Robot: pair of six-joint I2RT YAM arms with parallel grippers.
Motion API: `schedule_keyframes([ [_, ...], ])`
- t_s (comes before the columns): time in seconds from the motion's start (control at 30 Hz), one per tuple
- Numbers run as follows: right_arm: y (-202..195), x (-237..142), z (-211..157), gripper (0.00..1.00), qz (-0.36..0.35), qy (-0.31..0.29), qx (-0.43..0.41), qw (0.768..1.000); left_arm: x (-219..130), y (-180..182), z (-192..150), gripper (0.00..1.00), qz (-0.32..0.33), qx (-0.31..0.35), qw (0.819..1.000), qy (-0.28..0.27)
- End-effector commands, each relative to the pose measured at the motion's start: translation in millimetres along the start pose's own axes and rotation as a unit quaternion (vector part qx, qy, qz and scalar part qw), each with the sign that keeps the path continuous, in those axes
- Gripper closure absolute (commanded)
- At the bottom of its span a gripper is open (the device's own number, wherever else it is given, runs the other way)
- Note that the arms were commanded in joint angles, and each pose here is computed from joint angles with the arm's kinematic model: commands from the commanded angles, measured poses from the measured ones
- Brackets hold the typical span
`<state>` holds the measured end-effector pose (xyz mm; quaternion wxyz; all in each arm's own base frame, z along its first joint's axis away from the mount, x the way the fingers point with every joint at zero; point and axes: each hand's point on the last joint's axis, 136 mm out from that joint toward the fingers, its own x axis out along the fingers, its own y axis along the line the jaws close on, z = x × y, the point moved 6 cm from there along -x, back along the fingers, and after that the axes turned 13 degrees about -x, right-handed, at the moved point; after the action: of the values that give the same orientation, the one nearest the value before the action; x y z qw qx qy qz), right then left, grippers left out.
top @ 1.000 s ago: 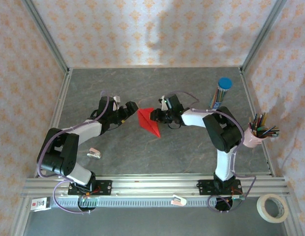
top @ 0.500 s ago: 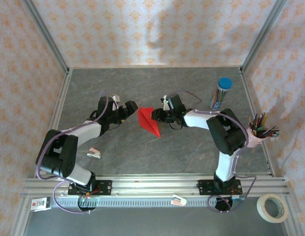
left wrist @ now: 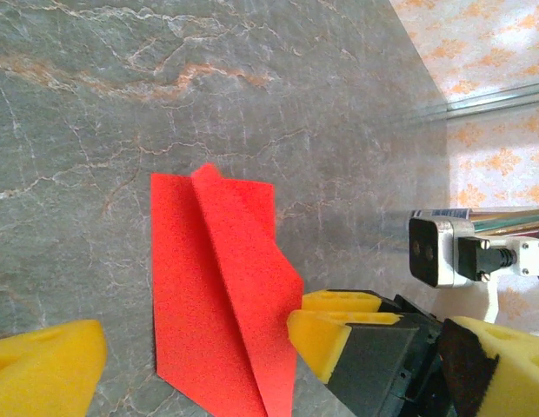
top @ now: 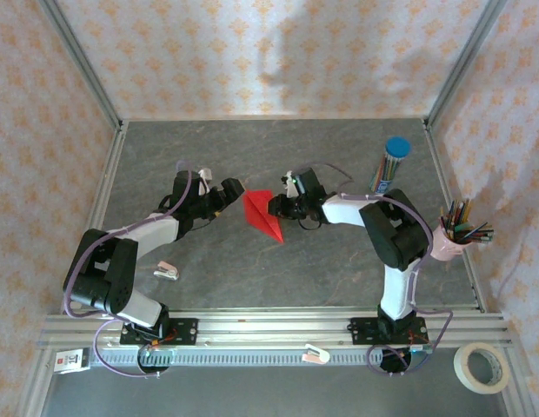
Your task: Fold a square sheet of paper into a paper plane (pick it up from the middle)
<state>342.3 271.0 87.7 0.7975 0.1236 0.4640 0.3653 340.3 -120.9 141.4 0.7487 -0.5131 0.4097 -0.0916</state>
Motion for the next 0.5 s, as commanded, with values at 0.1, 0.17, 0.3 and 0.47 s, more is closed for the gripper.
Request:
schedule_keyframes([
  [0.1,13,-9,17,0.95,0.032,-0.028,-0.025,0.999,-5,-10,1,0.01,-0.035,0.014,0.999,0.0],
  [0.17,20,-19,25,0.97,0.041,-0.055,-0.036,0.997,-8,-15,0,0.01,-0.048,0.019,0.999,0.001],
  [0.3,37,-46,42,0.99,0.068,-0.121,-0.047,0.989,-17,-31,-2,0.01,-0.095,0.03,0.995,0.005],
  [0.47,61,-80,60,0.99,0.123,-0.185,-0.04,0.974,-30,-58,-9,0.03,-0.182,0.038,0.982,0.027],
])
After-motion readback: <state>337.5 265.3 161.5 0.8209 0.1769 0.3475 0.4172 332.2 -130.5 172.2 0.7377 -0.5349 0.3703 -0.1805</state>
